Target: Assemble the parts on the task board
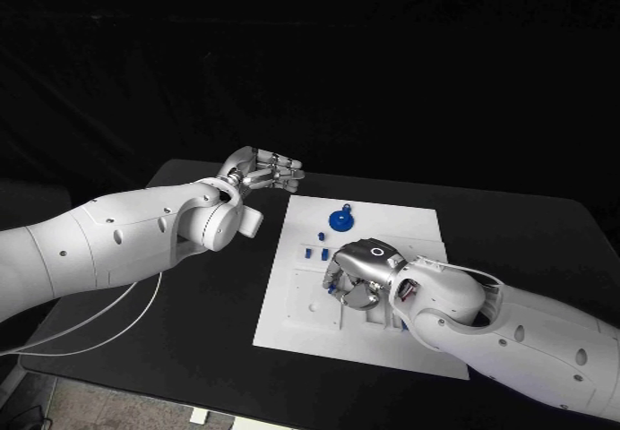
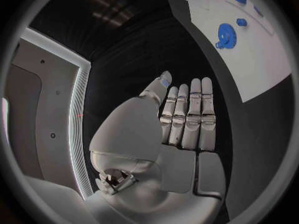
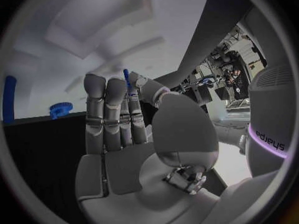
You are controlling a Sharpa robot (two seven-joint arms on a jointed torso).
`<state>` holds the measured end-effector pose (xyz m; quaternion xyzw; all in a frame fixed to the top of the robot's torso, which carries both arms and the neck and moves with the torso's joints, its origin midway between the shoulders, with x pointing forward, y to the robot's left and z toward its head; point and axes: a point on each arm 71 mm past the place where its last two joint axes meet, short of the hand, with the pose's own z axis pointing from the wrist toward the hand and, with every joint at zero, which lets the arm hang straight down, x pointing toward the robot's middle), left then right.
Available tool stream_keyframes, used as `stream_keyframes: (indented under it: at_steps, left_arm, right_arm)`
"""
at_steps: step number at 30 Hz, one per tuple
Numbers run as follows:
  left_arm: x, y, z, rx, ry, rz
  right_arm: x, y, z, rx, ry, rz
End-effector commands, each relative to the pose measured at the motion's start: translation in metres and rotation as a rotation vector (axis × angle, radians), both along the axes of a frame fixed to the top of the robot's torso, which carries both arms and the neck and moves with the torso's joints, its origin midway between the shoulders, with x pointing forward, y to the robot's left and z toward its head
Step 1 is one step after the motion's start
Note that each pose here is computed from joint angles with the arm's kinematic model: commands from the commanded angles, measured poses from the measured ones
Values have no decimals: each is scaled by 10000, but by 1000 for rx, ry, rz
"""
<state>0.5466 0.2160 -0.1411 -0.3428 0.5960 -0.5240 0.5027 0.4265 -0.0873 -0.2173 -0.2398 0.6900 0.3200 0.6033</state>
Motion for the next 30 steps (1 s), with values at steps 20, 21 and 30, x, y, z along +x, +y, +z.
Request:
stream_keyframes:
  at_steps: [20, 21, 30]
  left_arm:
    - [-14, -8, 20, -11, -5, -9]
    - [-14, -9, 19, -11, -5, -9]
    - [-16, -30, 18, -13, -2, -16]
  right_arm:
    - [6, -6, -70, -73, -65, -3]
    - [5, -4, -71, -74, -65, -2]
    - [3, 16, -131, -97, -47, 0]
